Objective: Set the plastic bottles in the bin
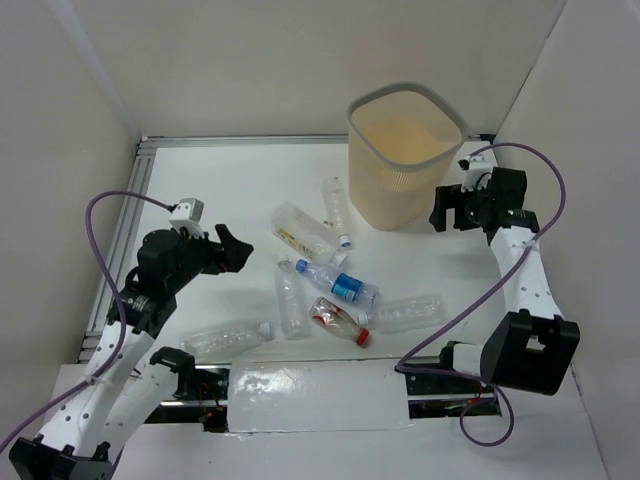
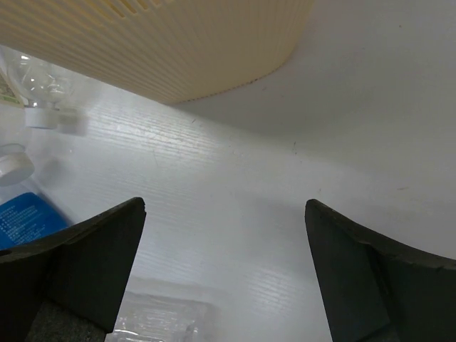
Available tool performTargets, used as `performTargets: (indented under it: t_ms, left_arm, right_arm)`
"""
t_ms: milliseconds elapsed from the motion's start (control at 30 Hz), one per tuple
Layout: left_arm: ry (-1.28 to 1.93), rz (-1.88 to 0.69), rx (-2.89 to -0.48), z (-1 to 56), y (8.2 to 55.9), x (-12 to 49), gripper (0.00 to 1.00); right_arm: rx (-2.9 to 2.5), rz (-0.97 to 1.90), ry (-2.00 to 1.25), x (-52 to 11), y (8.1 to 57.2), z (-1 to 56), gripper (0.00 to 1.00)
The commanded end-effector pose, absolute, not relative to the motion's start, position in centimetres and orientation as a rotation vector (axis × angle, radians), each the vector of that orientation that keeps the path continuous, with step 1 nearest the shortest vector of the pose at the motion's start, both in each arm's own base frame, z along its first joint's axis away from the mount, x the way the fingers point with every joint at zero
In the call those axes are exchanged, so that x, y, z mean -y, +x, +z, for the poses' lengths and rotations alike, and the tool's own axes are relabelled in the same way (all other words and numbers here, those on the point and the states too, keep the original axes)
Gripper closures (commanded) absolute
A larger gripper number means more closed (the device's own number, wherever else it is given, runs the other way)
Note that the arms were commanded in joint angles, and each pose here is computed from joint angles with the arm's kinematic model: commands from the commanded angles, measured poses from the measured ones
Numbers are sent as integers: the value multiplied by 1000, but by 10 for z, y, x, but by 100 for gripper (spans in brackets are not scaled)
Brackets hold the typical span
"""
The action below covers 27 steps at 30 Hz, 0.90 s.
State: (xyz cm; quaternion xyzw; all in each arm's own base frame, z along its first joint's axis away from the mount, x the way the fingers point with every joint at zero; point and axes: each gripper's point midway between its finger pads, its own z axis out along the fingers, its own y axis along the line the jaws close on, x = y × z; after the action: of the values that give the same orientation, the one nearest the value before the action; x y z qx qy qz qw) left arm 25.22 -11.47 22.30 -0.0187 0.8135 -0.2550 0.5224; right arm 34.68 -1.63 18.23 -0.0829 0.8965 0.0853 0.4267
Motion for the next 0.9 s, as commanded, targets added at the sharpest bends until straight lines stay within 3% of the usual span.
performTargets:
  t_ms: [0, 533, 633, 667, 700, 733, 800, 833, 867]
  left_arm:
    - [62, -693, -1879, 251, 252, 131, 0]
    - [94, -775, -1941, 237, 246, 143, 1]
    - [110, -798, -1951, 238, 244, 147, 5]
    - [119, -815, -1977, 232, 245, 150, 11]
    - [135, -820, -1983, 234, 244, 152, 20]
    - [139, -828, -1995, 234, 243, 153, 40]
    - [140, -832, -2032, 226, 243, 156, 56]
    - [142, -833, -2023, 230, 243, 156, 57]
    - [145, -846, -2037, 228, 240, 159, 45]
  right_arm:
    - [-2223, 161, -260, 21, 340, 192, 0]
    - [-2184, 244, -672, -7, 288, 179, 0]
    - [-2102, 261, -950, -28, 270, 178, 55]
    - [-2077, 264, -1025, -36, 264, 175, 64]
    - [-2032, 253, -1112, -44, 256, 176, 65]
    - [-1976, 276, -1261, -60, 244, 169, 59]
    - [-1890, 291, -1393, -78, 230, 169, 40]
    - [-1872, 293, -1454, -85, 225, 163, 33]
    - [-1815, 326, -1559, -102, 214, 155, 19]
